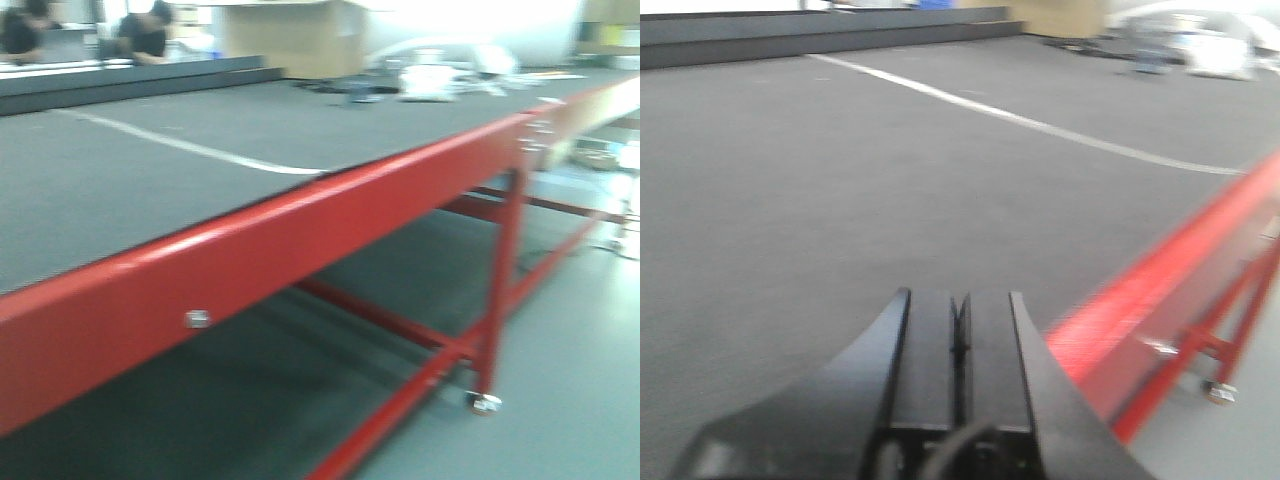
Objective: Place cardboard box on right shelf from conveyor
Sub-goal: 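Drive past the red table and chair toward the steel shelf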
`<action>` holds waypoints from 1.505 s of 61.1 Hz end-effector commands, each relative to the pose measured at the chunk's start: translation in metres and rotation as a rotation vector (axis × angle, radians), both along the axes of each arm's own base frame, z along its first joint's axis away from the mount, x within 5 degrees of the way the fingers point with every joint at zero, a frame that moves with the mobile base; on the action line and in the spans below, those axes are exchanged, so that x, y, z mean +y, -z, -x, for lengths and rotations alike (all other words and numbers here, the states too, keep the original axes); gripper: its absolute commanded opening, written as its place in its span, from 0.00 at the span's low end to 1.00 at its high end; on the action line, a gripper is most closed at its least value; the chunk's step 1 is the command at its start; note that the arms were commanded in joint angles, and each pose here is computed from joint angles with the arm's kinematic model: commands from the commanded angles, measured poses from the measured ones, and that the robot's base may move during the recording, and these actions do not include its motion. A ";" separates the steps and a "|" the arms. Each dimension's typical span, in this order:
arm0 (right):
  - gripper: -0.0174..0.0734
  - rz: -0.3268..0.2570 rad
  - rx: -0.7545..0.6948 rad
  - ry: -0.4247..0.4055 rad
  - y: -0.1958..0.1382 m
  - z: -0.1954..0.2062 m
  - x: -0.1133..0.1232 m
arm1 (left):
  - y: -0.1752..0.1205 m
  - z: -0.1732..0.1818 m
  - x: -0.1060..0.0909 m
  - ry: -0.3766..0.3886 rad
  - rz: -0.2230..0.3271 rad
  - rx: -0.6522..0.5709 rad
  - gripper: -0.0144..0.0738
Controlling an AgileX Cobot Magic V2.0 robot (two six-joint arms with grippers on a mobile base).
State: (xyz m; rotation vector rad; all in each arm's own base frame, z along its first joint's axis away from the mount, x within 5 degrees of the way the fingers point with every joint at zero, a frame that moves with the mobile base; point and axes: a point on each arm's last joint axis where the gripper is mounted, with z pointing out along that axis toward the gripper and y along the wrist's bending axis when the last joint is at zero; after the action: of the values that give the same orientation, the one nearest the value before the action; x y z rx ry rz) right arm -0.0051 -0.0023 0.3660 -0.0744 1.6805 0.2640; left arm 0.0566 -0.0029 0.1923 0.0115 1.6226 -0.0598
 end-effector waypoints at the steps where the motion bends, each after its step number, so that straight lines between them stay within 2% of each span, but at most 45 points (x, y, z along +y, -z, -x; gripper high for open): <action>1: 0.39 -0.014 -0.108 0.006 -0.016 0.000 0.000 | -0.006 0.001 0.000 0.001 0.010 -0.092 0.03; 92: 0.39 -0.014 -0.108 0.006 -0.016 0.000 0.000 | -0.006 0.001 0.000 0.001 0.010 -0.092 0.03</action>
State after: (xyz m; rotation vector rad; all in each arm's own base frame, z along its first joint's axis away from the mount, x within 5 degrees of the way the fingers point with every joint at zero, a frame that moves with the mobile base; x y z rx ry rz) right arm -0.0051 -0.0023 0.3660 -0.0744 1.6805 0.2640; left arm 0.0566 -0.0029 0.1923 0.0115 1.6226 -0.0598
